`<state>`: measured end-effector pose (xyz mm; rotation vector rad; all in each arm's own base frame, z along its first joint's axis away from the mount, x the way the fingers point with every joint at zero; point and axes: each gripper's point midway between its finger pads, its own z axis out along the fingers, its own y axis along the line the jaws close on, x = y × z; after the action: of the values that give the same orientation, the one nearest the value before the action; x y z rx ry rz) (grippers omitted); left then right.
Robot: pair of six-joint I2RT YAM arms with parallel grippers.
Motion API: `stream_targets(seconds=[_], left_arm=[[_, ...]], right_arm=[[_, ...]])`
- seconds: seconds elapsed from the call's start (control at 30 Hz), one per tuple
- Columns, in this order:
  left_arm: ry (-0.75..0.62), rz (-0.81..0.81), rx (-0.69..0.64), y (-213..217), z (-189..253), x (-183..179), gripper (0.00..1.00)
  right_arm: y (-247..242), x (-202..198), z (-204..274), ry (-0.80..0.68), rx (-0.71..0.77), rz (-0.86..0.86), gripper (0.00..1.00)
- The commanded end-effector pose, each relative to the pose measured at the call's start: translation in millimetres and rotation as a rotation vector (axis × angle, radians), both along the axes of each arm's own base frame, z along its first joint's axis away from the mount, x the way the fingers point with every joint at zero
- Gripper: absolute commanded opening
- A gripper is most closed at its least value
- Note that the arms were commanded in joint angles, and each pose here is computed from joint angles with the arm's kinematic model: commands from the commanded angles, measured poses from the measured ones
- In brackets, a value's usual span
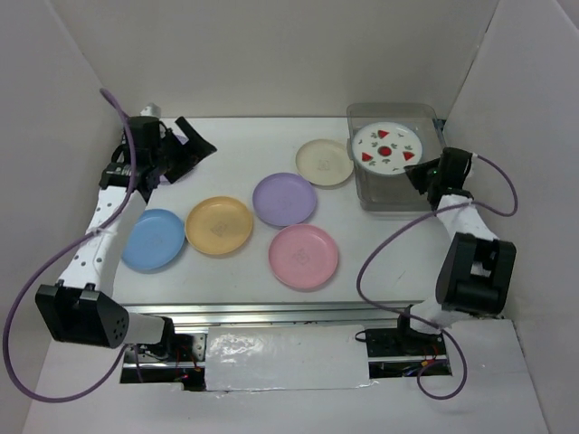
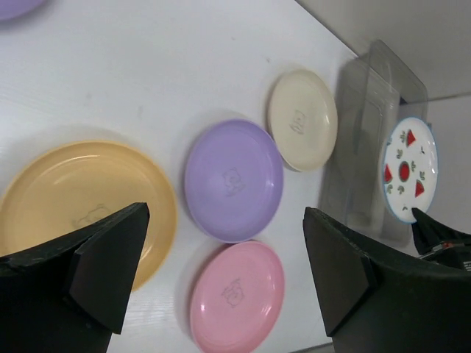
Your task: Place the plates into the plastic bin on the countertop
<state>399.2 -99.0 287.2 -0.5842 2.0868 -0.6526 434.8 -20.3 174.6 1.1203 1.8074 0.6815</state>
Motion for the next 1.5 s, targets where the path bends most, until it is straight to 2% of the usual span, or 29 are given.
stream_targets(seconds=[0.0, 0.07, 0.13, 0.17, 0.2, 0.33, 0.37, 0.4, 0.5, 0.53, 0.6, 0.67, 0.73, 0.77, 0.8, 0.83, 0.93, 0.97, 1.1, 1.13, 1.2, 1.23, 1.27, 1.33, 1.47], left_arm=[[-0.026, 0.041, 0.073, 31.0, 7.3, -16.7, 0.99], [-0.018, 0.021, 0.097, 35.1, 0.4, -19.8, 0.99], [0.002, 0.018, 0.116, 41.1, -9.5, -23.0, 0.99], [0.020, 0.016, 0.126, 43.6, -16.9, -24.2, 0.99], [0.032, 0.016, 0.124, 46.2, -20.8, -25.2, 0.99], [0.044, 0.011, 0.112, 46.1, -30.4, -27.2, 0.99], [0.049, 0.040, 0.109, 57.1, -33.8, -26.5, 0.99], [0.050, 0.043, 0.104, 58.4, -34.6, -25.8, 0.99], [0.070, 0.043, 0.088, 61.4, -42.0, -24.7, 0.99], [0.082, 0.045, 0.089, 63.5, -45.8, -23.9, 0.99], [0.092, 0.063, 0.094, 68.4, -48.6, -23.4, 0.99], [0.110, 0.090, 0.092, 76.9, -53.3, -22.1, 0.99], [0.125, 0.115, 0.083, 83.6, -56.0, -22.4, 0.99], [0.136, 0.127, 0.074, 88.5, -59.2, -23.1, 0.99], [0.143, 0.140, 0.072, 93.0, -61.6, -23.5, 0.99], [0.156, 0.171, 0.059, 101.5, -66.5, -24.7, 0.99], [0.181, 0.259, 0.030, 124.9, -72.9, -23.8, 0.99], [0.188, 0.289, 0.022, 131.6, -74.4, -22.7, 0.99], [0.147, 0.404, 0.001, 163.9, -67.3, 5.5, 0.99], [0.156, 0.441, -0.001, 177.3, -72.2, 17.2, 0.99], [0.160, 0.469, -0.039, 188.8, -79.5, 34.5, 0.99], [0.188, 0.492, -0.050, 200.6, -92.1, 51.1, 0.99], [0.192, 0.491, -0.052, 204.6, -95.4, 62.0, 0.99], [0.271, 0.502, -0.063, 218.3, -118.6, 86.1, 0.99], [0.308, 0.480, -0.074, 233.2, -147.4, 127.3, 0.99]], right_arm=[[-35.5, 46.7, 28.5, -0.108, 0.055, -0.072, 0.00], [-42.3, 60.1, 30.2, -0.133, 0.078, -0.056, 0.00], [-50.3, 73.6, 11.3, -0.098, 0.082, -0.046, 0.00], [-53.0, 84.0, 20.0, -0.103, 0.070, -0.039, 0.00], [-56.4, 90.3, 7.6, -0.077, 0.066, -0.043, 0.00], [-65.6, 105.6, 6.5, -0.087, 0.071, -0.075, 0.00], [-68.6, 110.0, 10.2, -0.096, 0.062, -0.090, 0.01], [-69.8, 113.1, 4.2, -0.084, 0.062, -0.100, 0.07], [-70.6, 123.7, -1.5, -0.065, 0.055, -0.113, 0.07], [-71.8, 127.6, -4.3, -0.058, 0.053, -0.121, 0.14], [-71.6, 129.4, -4.8, -0.062, 0.057, -0.129, 0.40], [-70.6, 129.5, -4.5, -0.062, 0.050, -0.140, 0.58], [-68.3, 130.2, -1.6, -0.064, 0.032, -0.139, 0.66], [-67.9, 130.2, 1.8, -0.061, 0.023, -0.140, 0.76], [-64.7, 130.7, 4.5, -0.063, 0.010, -0.136, 0.81], [-62.5, 130.0, 6.5, -0.066, 0.009, -0.131, 1.00], [-51.3, 124.3, 33.7, -0.128, 0.002, -0.106, 1.00], [-44.7, 119.9, 58.4, -0.178, -0.012, -0.091, 1.00], [-10.8, 105.8, 112.4, -0.232, -0.119, -0.001, 1.00], [11.5, 98.9, 119.3, -0.217, -0.126, 0.055, 1.00], [43.1, 78.8, 148.2, -0.271, -0.167, 0.161, 1.00], [70.5, 67.4, 141.3, -0.258, -0.168, 0.231, 1.00], [86.6, 47.8, 162.3, -0.317, -0.182, 0.296, 1.00], [129.0, 10.8, 167.2, -0.386, -0.171, 0.422, 1.00], [190.8, -56.5, 158.8, -0.489, -0.081, 0.718, 1.00]])
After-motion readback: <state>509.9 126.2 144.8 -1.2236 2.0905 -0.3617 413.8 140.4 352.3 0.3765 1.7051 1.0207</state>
